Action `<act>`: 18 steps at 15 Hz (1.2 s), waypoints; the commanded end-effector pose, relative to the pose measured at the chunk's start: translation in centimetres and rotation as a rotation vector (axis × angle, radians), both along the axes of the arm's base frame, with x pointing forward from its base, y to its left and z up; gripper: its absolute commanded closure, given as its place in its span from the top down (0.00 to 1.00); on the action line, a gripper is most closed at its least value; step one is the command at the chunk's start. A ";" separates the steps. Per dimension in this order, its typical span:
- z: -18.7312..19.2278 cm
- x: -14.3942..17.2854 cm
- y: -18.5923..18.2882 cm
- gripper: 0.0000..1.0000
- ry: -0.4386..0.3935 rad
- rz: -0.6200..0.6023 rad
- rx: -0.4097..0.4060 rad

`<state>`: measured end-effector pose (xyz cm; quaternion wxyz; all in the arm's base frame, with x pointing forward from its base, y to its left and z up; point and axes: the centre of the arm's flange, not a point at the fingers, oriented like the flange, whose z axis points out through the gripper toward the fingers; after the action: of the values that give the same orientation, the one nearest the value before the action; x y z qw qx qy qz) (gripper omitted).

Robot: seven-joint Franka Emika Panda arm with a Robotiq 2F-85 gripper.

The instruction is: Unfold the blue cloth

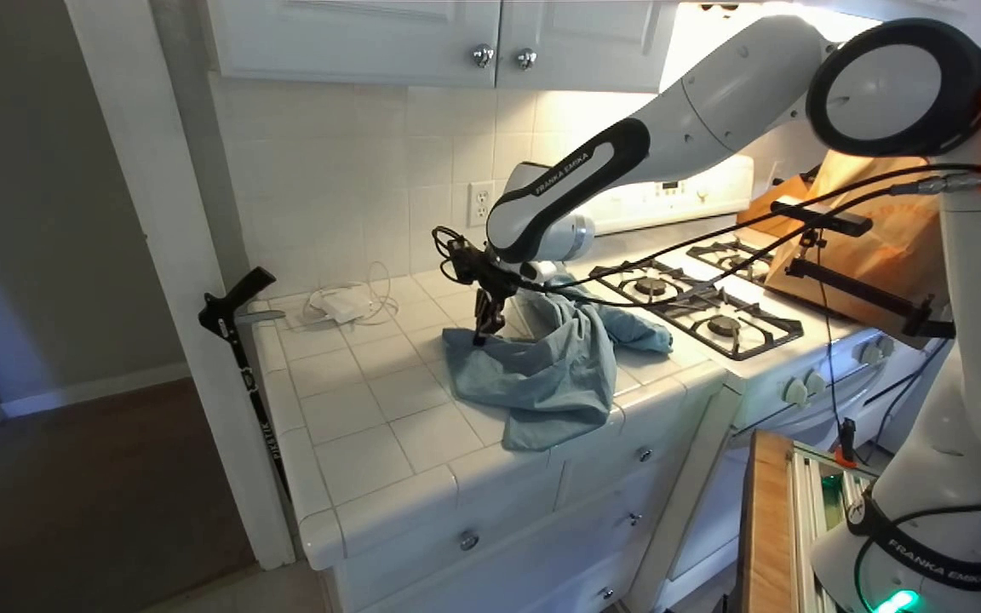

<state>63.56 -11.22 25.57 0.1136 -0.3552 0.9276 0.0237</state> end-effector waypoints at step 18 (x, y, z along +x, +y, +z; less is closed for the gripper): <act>8.7 10.0 12.1 0.01 -0.565 0.532 -0.046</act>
<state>72.37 0.24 34.36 0.2906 -0.5537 0.7774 -0.0686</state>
